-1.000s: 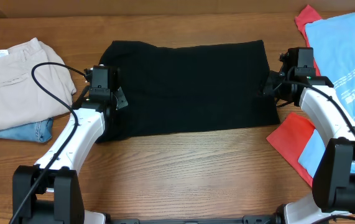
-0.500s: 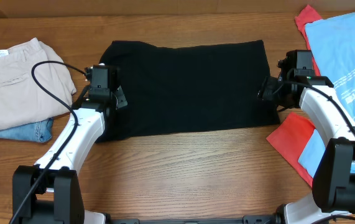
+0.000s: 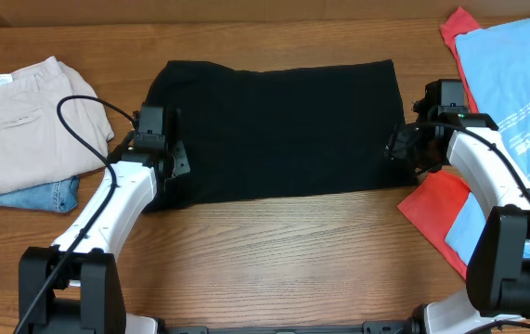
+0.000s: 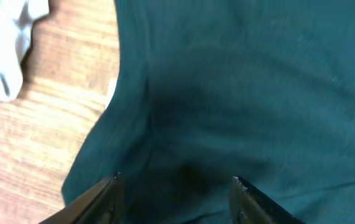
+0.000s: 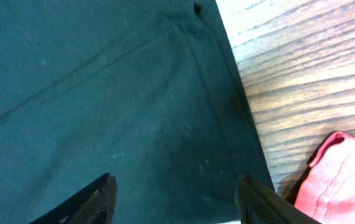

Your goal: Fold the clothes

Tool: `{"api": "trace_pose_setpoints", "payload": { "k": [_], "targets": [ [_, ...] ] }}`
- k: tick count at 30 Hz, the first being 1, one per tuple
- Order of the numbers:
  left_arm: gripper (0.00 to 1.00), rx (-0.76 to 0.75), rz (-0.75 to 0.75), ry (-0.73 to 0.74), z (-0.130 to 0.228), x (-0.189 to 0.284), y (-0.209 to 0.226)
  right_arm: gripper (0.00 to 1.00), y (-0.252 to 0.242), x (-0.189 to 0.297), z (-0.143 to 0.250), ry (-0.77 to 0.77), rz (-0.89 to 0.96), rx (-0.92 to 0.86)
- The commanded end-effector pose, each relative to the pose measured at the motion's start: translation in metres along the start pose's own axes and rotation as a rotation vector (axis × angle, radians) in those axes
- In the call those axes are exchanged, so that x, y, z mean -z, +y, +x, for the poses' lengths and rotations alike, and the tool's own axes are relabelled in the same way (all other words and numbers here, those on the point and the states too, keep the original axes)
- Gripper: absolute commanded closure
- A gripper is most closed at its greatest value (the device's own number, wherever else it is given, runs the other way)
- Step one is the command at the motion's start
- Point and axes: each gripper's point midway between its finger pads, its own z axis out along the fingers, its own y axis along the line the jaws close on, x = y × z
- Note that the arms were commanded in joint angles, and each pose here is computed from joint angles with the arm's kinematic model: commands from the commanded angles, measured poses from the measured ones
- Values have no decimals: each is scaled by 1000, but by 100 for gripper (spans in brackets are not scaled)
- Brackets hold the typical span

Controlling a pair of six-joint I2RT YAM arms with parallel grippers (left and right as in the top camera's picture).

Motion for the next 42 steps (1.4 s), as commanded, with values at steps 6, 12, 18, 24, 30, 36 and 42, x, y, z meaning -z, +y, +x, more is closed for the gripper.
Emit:
{"api": "trace_pose_setpoints", "payload": {
  "k": [6,12,18,24,30,36,42],
  "targets": [
    [46,93,6,-86,-33,-12,26,35,-5,1,2,11,14,-5],
    [45,155,128,-21,-28,-30,27,35,-5,1,2,11,13,-5],
    [43,135,251,21,-22,-46,5,35,-5,1,2,12,14,-5],
    [44,135,292,47,-16,-57,-3,35,-5,1,2,13,14,-5],
    [75,133,321,32,-20,-63,-9,35,-5,1,3,16,15,-6],
    [94,66,411,-118,-57,-50,-24,35,-5,1,4,19,16,-6],
    [94,-35,522,-216,-81,-24,-42,35,-5,1,3,18,17,-5]
  ]
}}
